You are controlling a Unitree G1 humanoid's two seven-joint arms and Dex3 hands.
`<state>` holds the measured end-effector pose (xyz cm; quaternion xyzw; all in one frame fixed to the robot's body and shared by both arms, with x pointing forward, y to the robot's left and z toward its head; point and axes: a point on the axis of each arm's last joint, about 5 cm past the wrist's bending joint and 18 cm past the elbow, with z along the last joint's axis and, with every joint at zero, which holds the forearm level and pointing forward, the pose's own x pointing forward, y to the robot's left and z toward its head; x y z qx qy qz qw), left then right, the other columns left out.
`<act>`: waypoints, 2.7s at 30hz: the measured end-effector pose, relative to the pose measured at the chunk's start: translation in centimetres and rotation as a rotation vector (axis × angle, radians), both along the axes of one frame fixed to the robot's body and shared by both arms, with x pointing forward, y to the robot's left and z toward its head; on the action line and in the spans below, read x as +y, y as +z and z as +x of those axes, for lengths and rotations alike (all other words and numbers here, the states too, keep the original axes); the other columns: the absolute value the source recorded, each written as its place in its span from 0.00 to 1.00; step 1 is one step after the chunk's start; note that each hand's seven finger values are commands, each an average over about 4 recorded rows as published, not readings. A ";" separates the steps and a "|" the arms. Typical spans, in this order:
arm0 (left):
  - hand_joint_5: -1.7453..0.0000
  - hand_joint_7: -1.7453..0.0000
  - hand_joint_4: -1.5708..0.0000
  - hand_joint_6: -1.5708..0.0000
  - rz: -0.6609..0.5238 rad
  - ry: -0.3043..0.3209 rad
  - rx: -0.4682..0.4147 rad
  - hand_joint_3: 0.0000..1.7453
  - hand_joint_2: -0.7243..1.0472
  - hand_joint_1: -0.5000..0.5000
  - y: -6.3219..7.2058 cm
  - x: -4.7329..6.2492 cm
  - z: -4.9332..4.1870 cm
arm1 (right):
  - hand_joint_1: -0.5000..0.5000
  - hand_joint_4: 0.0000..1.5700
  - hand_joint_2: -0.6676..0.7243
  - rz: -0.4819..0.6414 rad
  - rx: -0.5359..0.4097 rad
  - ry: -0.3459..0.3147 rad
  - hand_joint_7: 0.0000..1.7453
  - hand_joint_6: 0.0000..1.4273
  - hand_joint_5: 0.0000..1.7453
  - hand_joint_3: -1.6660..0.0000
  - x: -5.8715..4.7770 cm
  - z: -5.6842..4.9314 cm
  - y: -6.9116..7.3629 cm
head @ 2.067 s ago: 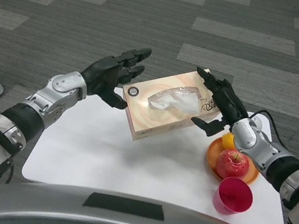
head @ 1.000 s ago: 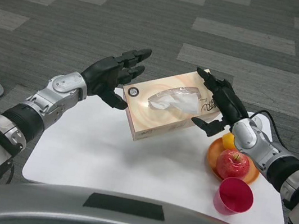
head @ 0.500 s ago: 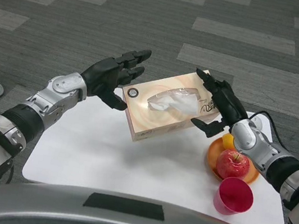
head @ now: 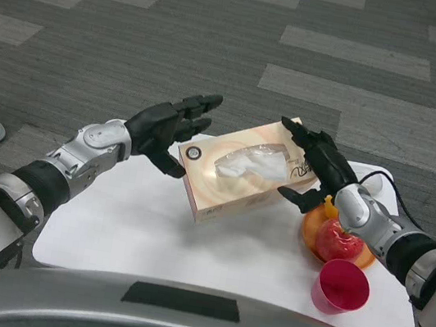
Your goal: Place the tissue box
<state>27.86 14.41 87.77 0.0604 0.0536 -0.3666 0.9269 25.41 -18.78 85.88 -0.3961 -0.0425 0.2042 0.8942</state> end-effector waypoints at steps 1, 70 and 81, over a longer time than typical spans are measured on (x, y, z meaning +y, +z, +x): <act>1.00 1.00 0.98 1.00 0.004 0.000 0.007 0.15 1.00 1.00 -0.2 0.0 -0.05 | 0.12 0.00 0.09 -0.005 0.003 0.004 0.00 0.00 0.42 0.02 0.0 0.0 -0.1; 1.00 1.00 1.00 1.00 0.025 0.036 0.115 0.15 1.00 1.00 -3.1 0.0 -1.21 | 0.08 0.00 0.09 -0.152 0.145 0.090 0.04 0.00 0.00 0.32 0.6 0.5 -0.7; 1.00 1.00 1.00 1.00 0.011 0.063 0.102 0.15 1.00 1.00 -2.9 0.6 -1.01 | 0.08 0.00 0.09 -0.130 0.149 0.085 0.03 0.00 0.00 0.39 0.7 0.7 -0.4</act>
